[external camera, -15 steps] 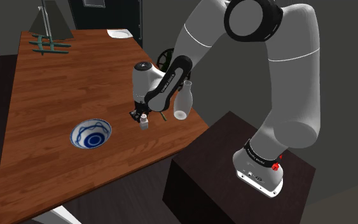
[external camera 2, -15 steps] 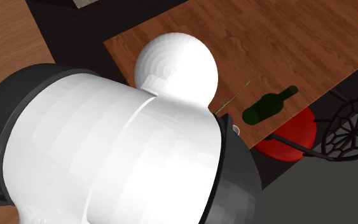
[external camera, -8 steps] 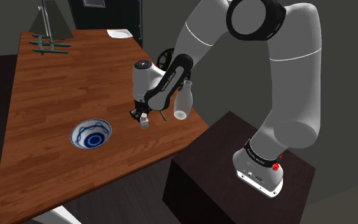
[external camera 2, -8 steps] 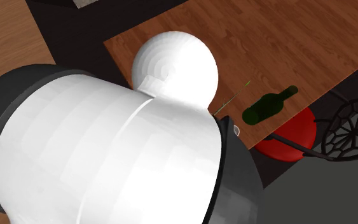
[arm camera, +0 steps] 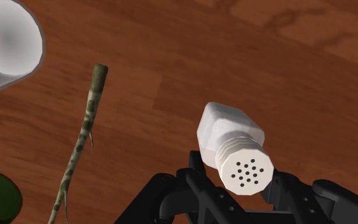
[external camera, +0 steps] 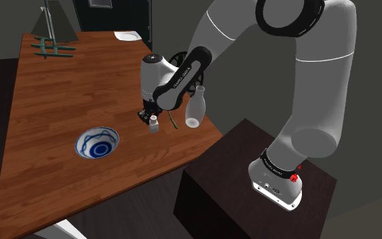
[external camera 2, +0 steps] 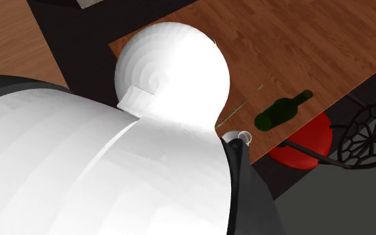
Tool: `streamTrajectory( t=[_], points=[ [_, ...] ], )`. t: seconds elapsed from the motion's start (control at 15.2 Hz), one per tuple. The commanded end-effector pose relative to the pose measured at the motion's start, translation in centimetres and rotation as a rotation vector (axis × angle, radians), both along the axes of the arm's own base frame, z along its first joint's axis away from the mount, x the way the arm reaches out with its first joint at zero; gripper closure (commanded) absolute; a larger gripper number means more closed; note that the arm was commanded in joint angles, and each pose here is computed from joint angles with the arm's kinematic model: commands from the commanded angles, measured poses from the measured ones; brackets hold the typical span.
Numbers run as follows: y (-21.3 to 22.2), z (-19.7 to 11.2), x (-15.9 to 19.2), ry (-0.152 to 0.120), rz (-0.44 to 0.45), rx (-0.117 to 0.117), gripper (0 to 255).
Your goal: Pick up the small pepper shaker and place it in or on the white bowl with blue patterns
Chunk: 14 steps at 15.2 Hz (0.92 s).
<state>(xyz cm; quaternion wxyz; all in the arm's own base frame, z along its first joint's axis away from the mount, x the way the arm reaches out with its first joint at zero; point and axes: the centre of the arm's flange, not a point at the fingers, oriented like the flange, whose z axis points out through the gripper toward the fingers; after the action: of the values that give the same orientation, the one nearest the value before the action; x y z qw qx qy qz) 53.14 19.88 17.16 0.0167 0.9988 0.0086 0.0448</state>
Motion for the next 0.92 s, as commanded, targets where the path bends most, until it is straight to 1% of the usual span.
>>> streamTrajectory(
  t=[0.0,0.86],
  points=[
    [0.0,1.1,0.0,0.000,0.000,0.000,255],
    [0.0,8.0,0.0,0.000,0.000,0.000,255]
  ],
)
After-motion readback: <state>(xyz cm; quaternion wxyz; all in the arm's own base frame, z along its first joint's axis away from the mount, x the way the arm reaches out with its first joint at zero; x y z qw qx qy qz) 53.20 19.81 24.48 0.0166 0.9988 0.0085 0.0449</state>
